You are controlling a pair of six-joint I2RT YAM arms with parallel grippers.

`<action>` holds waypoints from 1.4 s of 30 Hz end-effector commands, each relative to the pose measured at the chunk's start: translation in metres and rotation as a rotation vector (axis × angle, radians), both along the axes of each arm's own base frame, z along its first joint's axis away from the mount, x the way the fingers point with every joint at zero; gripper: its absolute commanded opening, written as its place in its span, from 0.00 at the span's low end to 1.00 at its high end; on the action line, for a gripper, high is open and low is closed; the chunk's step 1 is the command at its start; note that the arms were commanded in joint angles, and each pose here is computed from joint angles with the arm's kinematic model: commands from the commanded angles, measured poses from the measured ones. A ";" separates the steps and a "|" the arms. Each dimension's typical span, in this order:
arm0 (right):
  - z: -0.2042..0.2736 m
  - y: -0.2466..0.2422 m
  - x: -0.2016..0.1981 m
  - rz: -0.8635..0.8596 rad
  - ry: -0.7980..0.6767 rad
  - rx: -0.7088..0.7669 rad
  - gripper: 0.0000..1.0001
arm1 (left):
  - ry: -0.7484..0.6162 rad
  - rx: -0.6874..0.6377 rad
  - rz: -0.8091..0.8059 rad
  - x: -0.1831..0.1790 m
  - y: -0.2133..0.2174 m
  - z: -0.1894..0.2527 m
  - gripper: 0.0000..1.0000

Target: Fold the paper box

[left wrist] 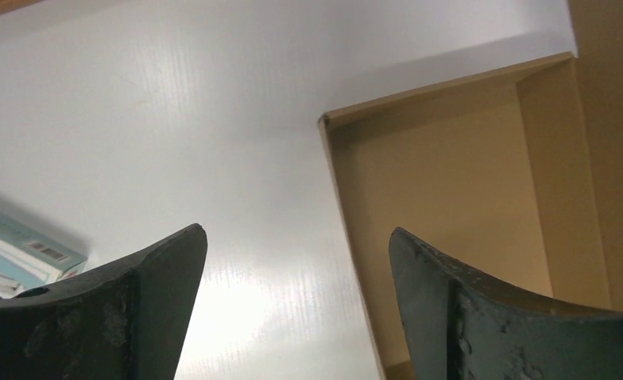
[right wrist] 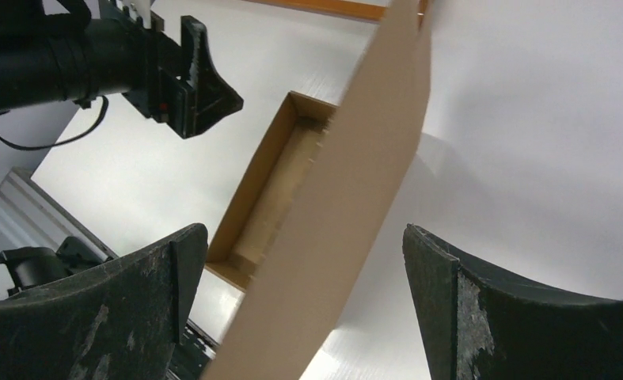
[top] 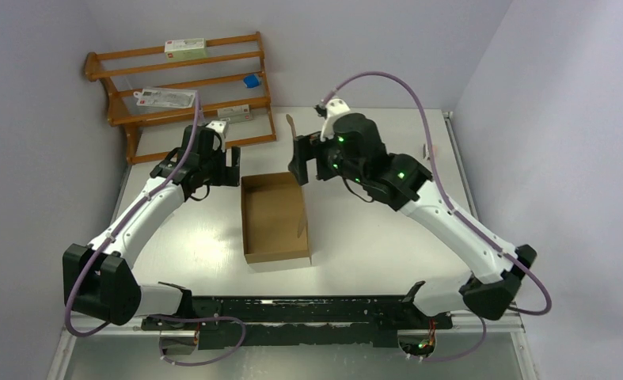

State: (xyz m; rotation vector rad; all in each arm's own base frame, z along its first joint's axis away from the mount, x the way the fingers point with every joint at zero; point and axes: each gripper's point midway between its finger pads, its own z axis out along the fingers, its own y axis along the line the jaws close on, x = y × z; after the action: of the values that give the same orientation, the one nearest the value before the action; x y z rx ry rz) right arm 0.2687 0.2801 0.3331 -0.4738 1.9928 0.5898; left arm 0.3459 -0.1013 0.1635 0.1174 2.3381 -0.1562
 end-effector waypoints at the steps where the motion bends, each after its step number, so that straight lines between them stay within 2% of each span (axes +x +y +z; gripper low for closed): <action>1: -0.012 0.015 -0.005 -0.020 0.068 -0.111 0.97 | -0.060 0.067 0.055 0.003 0.017 0.010 0.90; 4: -0.021 0.020 -0.001 -0.051 0.084 -0.202 0.96 | -0.064 0.074 0.071 0.003 0.020 0.016 0.92; 8: -0.036 0.023 0.000 -0.080 0.105 -0.350 0.90 | -0.084 0.096 0.117 0.000 0.030 0.021 0.95; 13: -0.042 0.023 0.006 -0.092 0.089 -0.431 0.76 | -0.110 0.107 0.132 -0.002 0.035 0.028 0.96; 19: -0.049 0.023 0.013 -0.081 0.102 -0.547 0.52 | -0.132 0.107 0.144 -0.005 0.038 0.036 0.95; 22: -0.051 0.022 0.018 -0.093 0.099 -0.592 0.28 | -0.142 0.108 0.144 -0.007 0.038 0.039 0.95; 25: -0.055 0.025 0.021 -0.075 0.104 -0.627 0.12 | -0.155 0.127 0.145 -0.009 0.037 0.043 0.95; 28: -0.056 0.026 0.023 -0.034 0.091 -0.671 0.02 | -0.171 0.140 0.144 -0.012 0.034 0.047 0.95; 34: -0.047 0.029 0.047 0.098 -0.046 -0.739 0.00 | -0.195 0.150 0.136 -0.018 0.030 0.054 0.96; 39: -0.026 0.027 0.081 0.252 -0.128 -0.629 0.00 | -0.215 0.148 0.140 -0.021 0.031 0.059 0.96; 42: -0.020 0.029 0.089 0.382 -0.161 -0.566 0.00 | -0.226 0.144 0.144 -0.022 0.032 0.062 0.96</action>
State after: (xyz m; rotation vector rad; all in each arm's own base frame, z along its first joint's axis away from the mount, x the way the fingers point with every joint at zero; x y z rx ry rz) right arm 0.3469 0.3011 0.2814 -1.0519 2.1136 0.0070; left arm 0.3293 -0.0741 0.2231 0.0354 2.1344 0.0668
